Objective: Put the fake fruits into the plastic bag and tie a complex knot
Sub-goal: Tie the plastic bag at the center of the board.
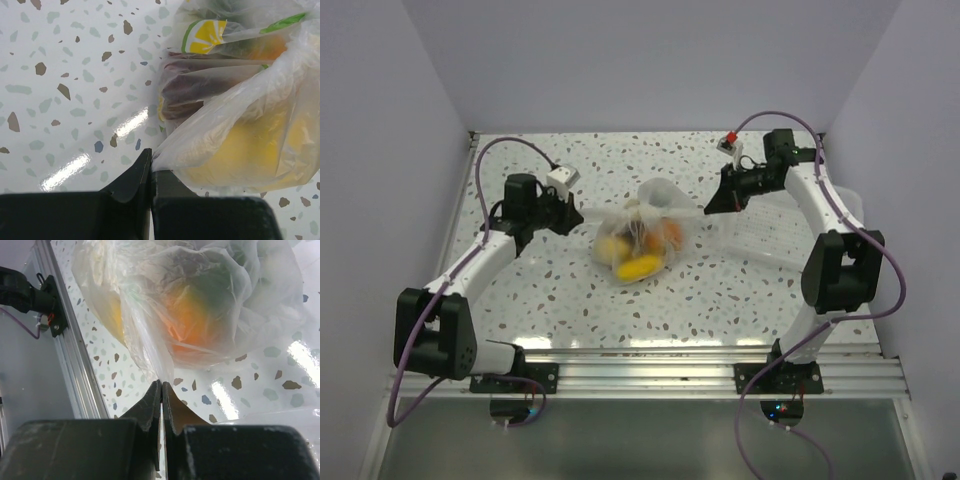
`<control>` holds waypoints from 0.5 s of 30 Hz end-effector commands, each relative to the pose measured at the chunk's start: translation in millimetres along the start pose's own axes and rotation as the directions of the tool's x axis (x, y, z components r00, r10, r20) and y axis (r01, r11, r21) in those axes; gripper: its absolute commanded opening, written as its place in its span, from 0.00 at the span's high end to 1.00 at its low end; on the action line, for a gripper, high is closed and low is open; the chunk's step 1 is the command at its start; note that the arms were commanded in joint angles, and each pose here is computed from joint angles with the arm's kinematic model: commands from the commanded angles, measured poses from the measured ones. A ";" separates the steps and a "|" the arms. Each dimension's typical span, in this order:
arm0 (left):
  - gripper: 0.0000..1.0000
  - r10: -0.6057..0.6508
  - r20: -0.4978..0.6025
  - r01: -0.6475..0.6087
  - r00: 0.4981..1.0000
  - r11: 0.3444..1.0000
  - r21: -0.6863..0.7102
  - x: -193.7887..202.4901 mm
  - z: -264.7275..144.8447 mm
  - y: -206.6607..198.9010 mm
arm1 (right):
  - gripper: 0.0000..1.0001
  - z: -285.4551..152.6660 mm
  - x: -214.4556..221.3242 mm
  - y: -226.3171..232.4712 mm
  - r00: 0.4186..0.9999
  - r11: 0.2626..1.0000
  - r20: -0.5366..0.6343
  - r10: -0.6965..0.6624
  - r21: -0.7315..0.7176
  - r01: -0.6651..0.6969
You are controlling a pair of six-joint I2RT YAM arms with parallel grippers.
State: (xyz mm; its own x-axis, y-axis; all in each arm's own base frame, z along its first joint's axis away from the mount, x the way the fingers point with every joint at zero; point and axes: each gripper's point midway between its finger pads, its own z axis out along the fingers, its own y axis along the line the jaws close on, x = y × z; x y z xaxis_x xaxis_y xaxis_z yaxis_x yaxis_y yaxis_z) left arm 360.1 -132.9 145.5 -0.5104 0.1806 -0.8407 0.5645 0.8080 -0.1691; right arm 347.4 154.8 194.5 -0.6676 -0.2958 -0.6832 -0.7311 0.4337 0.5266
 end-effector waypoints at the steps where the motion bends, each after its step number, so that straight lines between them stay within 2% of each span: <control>1: 1.00 0.024 -0.034 -0.034 0.999 0.949 -0.313 11.9 -24.6 79.8 | 1.00 -34.7 13.1 -57.1 1.000 0.969 -0.018 0.016 0.246 -0.011; 10: 1.00 -0.012 -0.068 -0.015 0.998 0.920 -0.391 24.0 -28.2 105.6 | 1.00 -34.7 20.1 -76.9 0.999 0.949 -0.027 0.032 0.314 -0.021; 11: 1.00 -0.006 -0.056 -0.015 0.998 0.929 -0.370 20.8 -27.7 102.3 | 1.00 -34.3 19.5 -74.6 0.999 0.952 -0.023 0.031 0.304 -0.023; 14: 1.00 0.021 0.000 -0.020 1.000 0.983 -0.185 6.1 -18.6 69.3 | 1.00 -29.4 11.7 -55.2 1.000 0.977 -0.002 0.027 0.211 -0.025; 15: 1.00 0.025 0.009 -0.024 1.000 0.993 -0.118 1.6 -16.4 55.9 | 0.76 -29.5 3.7 -48.1 0.999 0.982 0.016 0.029 0.186 -0.032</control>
State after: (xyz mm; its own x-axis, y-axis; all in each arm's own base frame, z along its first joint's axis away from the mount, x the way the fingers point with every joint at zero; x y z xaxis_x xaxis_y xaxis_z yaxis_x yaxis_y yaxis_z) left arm 380.8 -50.2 121.3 -0.5627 0.1778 -0.8073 0.3590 0.9323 -0.0448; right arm 377.3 89.2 159.8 -0.7173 -0.2738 -0.6407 -0.6266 0.6556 0.4214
